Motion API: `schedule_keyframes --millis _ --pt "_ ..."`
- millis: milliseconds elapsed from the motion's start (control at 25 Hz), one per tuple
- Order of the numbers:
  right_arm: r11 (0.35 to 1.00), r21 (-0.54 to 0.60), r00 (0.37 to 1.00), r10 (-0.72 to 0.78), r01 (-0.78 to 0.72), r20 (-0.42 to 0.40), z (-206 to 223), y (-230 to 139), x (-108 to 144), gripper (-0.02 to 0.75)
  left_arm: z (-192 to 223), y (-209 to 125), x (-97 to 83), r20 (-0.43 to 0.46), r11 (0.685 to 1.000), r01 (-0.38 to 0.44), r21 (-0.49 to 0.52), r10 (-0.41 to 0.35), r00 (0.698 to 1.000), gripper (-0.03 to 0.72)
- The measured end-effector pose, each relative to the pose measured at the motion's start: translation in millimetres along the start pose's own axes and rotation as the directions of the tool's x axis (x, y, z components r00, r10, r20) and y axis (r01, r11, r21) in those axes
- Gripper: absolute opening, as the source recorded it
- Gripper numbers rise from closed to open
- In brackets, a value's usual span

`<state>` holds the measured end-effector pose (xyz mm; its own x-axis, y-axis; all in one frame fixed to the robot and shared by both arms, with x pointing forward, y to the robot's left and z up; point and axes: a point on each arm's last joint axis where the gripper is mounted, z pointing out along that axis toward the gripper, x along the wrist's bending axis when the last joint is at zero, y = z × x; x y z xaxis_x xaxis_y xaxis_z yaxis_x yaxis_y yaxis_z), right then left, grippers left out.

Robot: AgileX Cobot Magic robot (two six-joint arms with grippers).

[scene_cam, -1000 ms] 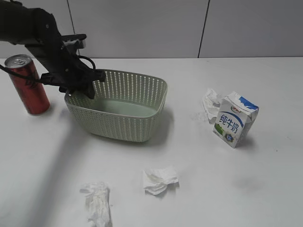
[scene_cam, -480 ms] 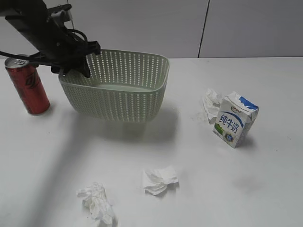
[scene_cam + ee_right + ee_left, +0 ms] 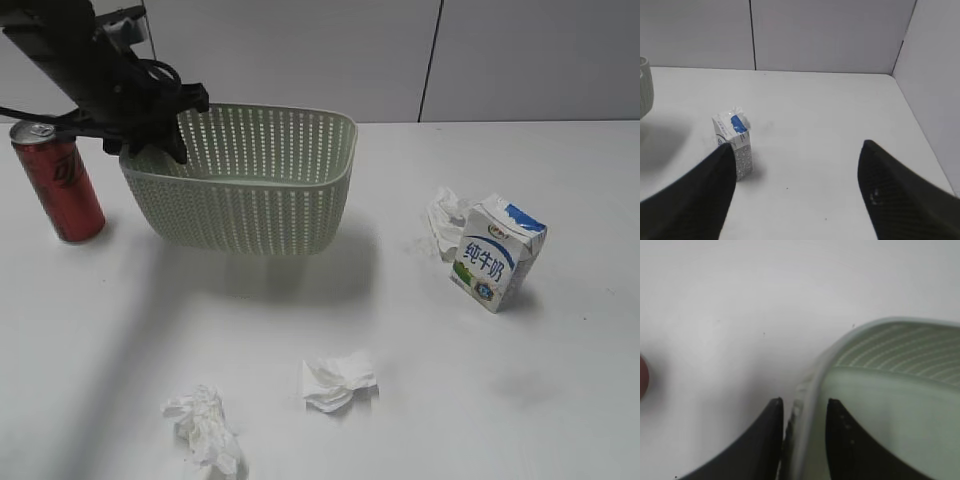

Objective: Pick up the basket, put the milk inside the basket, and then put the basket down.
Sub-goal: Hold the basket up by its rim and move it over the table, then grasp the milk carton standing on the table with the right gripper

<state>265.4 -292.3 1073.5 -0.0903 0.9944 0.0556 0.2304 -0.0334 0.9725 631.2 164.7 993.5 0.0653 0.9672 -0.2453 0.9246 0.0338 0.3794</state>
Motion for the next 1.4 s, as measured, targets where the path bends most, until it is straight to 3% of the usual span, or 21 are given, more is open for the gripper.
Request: schedule_keyframes --millis 120,280,600,1040,1400 --pt "0.997 0.034 0.998 -0.063 0.064 -0.020 20.8 8.2 1.0 0.575 -1.7 0.4 -0.3 0.001 1.000 0.000 -0.005 0.000 1.000 0.226" --pt "0.983 0.167 0.992 -0.065 0.082 -0.104 56.7 15.9 6.4 0.577 -1.7 0.4 -0.3 0.001 1.000 0.000 -0.005 0.000 1.000 0.226" --pt "0.906 0.397 0.977 -0.065 0.143 -0.203 129.1 26.9 9.4 0.615 -1.7 0.4 -0.2 0.000 1.000 -0.001 -0.005 0.001 1.000 0.226" --pt "0.833 0.543 0.991 -0.042 0.104 -0.126 229.5 0.5 -4.2 0.596 -1.7 0.1 0.1 -0.004 1.000 -0.004 -0.002 0.004 1.000 0.226" --pt "0.742 0.665 0.996 -0.032 0.082 -0.087 300.9 -47.5 -13.8 0.589 -1.7 0.0 0.1 -0.004 1.000 -0.004 -0.001 0.004 1.000 0.226"
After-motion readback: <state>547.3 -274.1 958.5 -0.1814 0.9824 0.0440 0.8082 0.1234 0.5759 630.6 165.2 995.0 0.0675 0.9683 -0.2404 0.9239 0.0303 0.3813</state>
